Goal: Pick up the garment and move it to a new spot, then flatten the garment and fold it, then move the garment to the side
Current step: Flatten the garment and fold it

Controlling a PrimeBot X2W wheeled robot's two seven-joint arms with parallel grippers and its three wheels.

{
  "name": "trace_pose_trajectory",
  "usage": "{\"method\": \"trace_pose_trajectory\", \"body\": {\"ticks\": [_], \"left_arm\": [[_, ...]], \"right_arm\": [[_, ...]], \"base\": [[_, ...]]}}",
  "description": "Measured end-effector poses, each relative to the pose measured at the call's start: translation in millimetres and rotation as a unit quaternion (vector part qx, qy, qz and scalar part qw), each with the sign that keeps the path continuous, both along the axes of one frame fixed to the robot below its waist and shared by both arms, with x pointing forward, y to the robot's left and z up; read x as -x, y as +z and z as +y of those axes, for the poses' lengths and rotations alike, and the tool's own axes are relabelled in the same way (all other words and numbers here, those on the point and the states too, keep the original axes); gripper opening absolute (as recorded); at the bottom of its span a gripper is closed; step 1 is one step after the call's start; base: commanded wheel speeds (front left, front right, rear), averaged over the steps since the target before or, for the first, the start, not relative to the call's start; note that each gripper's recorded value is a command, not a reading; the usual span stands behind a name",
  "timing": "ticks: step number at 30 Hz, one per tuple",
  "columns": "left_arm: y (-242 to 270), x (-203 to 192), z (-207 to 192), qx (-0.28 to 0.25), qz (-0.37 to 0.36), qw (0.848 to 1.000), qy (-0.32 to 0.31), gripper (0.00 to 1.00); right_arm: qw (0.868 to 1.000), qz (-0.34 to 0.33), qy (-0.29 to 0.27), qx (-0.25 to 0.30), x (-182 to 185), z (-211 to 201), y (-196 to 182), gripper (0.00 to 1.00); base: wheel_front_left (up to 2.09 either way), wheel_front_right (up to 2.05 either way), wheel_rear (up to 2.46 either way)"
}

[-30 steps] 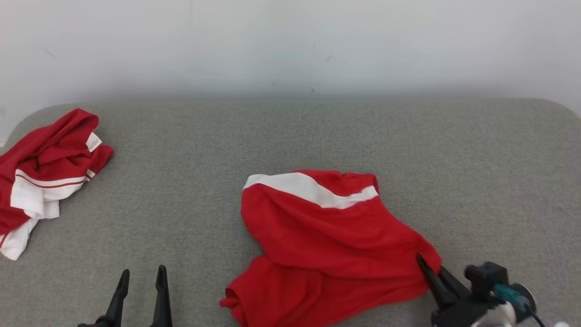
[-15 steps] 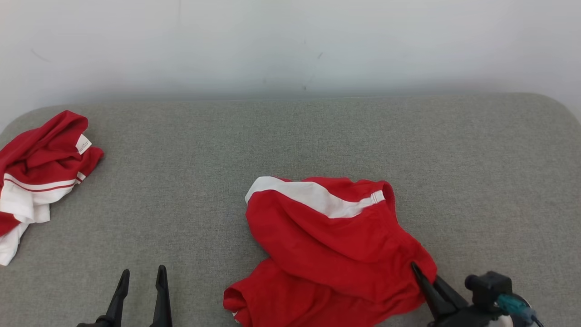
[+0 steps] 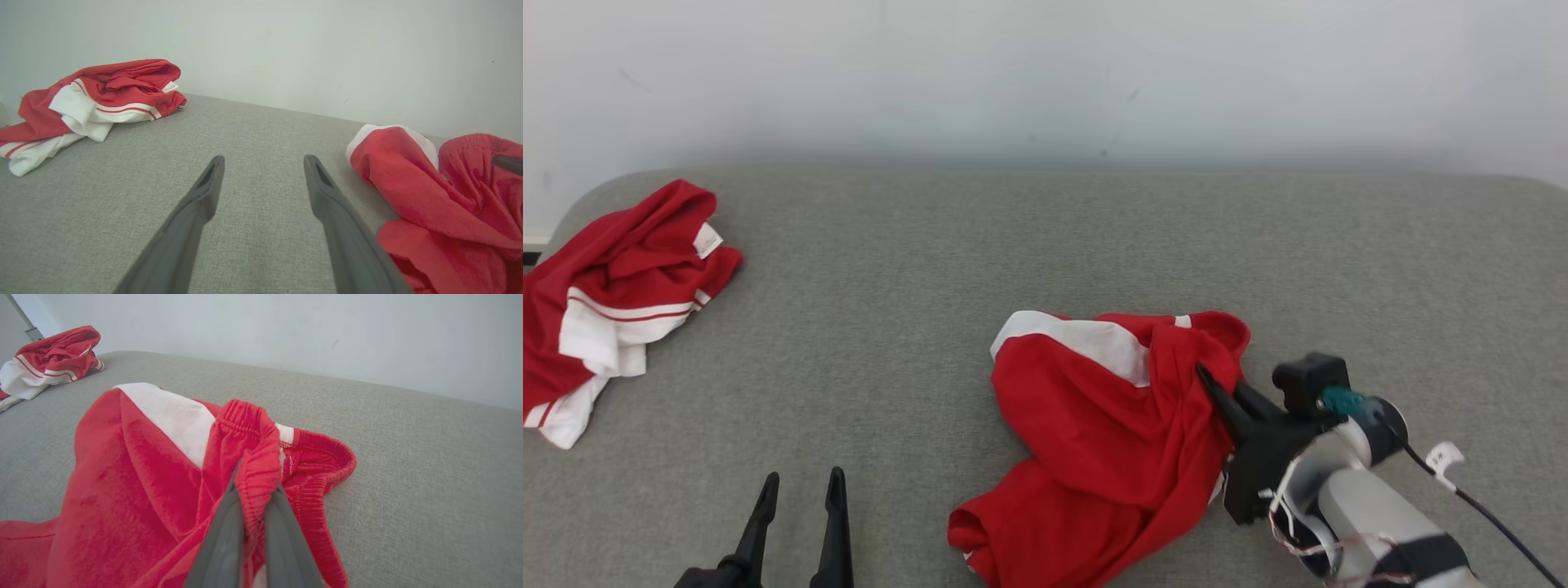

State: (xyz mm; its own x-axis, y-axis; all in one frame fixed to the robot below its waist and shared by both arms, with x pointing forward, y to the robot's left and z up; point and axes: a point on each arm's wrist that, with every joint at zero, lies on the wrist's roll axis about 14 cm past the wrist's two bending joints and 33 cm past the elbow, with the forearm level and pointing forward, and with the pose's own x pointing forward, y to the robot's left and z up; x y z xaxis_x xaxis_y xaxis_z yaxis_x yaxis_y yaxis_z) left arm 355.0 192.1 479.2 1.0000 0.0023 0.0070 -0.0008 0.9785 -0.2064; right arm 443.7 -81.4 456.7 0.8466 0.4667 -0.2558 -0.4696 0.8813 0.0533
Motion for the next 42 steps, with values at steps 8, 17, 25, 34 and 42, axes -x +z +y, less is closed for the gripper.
{"method": "trace_pose_trajectory", "body": {"ticks": [8,17,25,34,42], "left_arm": [[-5,7,5,0.002,0.009,1.000,0.010,1.00],[-3,8,3,0.004,0.006,1.000,0.008,1.00],[2,4,-7,0.002,-0.003,1.000,-0.010,1.00],[5,7,-21,0.000,-0.008,0.999,-0.031,1.00],[-1,15,-53,0.002,0.002,0.997,-0.079,1.00]], "right_arm": [[1.000,0.006,-0.012,0.004,-37,17,1,0.00],[1.000,-0.006,-0.015,-0.022,-40,28,7,1.00],[0.994,-0.093,-0.026,-0.046,-47,2,61,1.00],[0.984,-0.149,-0.059,-0.080,-10,-29,74,1.00],[0.979,-0.122,-0.112,-0.116,43,-46,44,1.00]], "base": [[0.00,0.00,0.00],[0.00,0.00,0.00],[0.00,0.00,0.00],[0.00,0.00,0.00],[0.00,0.00,0.00]]}}
